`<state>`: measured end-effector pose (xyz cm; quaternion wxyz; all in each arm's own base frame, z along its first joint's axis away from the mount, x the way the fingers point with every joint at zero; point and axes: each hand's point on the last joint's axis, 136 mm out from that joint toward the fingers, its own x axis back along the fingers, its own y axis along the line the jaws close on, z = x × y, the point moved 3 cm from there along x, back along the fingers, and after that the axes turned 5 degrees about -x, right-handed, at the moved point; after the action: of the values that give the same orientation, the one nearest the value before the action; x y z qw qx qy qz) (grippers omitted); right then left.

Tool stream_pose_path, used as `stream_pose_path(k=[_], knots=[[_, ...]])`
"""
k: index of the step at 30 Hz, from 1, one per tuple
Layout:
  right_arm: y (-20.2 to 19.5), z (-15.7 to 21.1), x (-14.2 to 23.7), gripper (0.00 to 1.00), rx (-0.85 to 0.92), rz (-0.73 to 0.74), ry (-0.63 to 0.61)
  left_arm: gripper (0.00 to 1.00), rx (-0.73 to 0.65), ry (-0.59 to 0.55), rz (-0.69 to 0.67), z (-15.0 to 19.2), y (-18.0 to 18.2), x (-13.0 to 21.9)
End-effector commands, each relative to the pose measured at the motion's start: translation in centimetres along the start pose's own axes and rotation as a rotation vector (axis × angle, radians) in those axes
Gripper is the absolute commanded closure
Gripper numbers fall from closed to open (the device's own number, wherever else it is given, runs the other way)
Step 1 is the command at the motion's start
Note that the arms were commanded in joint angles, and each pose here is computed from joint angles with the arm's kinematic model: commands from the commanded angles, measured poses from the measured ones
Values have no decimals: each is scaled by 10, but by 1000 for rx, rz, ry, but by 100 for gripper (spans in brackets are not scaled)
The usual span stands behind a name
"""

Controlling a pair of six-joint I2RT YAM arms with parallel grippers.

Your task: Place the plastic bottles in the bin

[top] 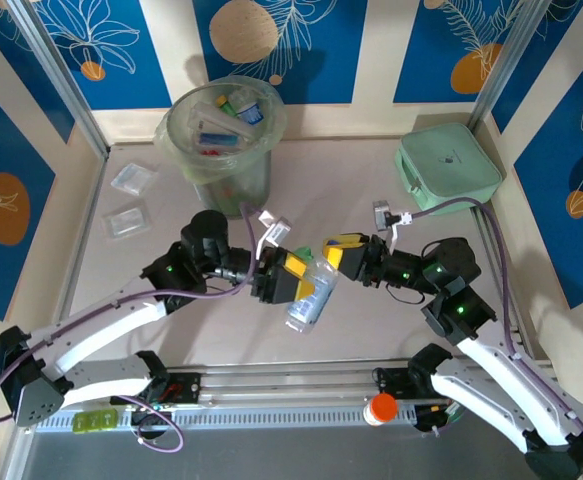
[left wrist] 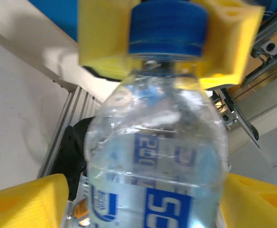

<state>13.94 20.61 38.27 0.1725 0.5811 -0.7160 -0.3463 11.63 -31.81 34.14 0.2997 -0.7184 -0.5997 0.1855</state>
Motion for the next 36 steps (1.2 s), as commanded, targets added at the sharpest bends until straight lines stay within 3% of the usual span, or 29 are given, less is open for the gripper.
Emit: stream_pose_path(k=[1,6,10,15,20,21,22,24,25,28,31,36], knots=[[7,0,3,100,31,-28,-2,21,-69,1,13,-2,-4,-2],[-5,-2,3,100,18,-19,-2,27,-71,8,106,-1,-10,-6],[-14,-4,2,100,-14,-43,4,38,-76,1,198,-1,-15,-9],[-22,-6,3,100,-22,-46,-14,42,-52,17,240,0,-10,-13],[-34,-6,3,98,-45,-5,-20,52,-24,-50,263,-15,-1,-8],[-37,-7,4,85,-48,13,-29,53,-20,-64,269,-18,1,-6],[-41,-8,5,60,-60,43,-36,54,-17,-76,266,-21,5,-4],[-46,-10,7,36,-64,94,-51,60,-5,-99,235,-27,16,0],[-48,-12,9,26,-66,132,-62,62,5,-127,200,-32,26,5],[-64,-15,17,24,-85,308,-69,61,46,-252,15,-55,64,34],[-83,-14,29,23,-114,509,-70,60,119,-359,-353,-72,110,75],[-105,-14,58,24,-101,803,-154,60,21,-438,-777,-115,111,122]])
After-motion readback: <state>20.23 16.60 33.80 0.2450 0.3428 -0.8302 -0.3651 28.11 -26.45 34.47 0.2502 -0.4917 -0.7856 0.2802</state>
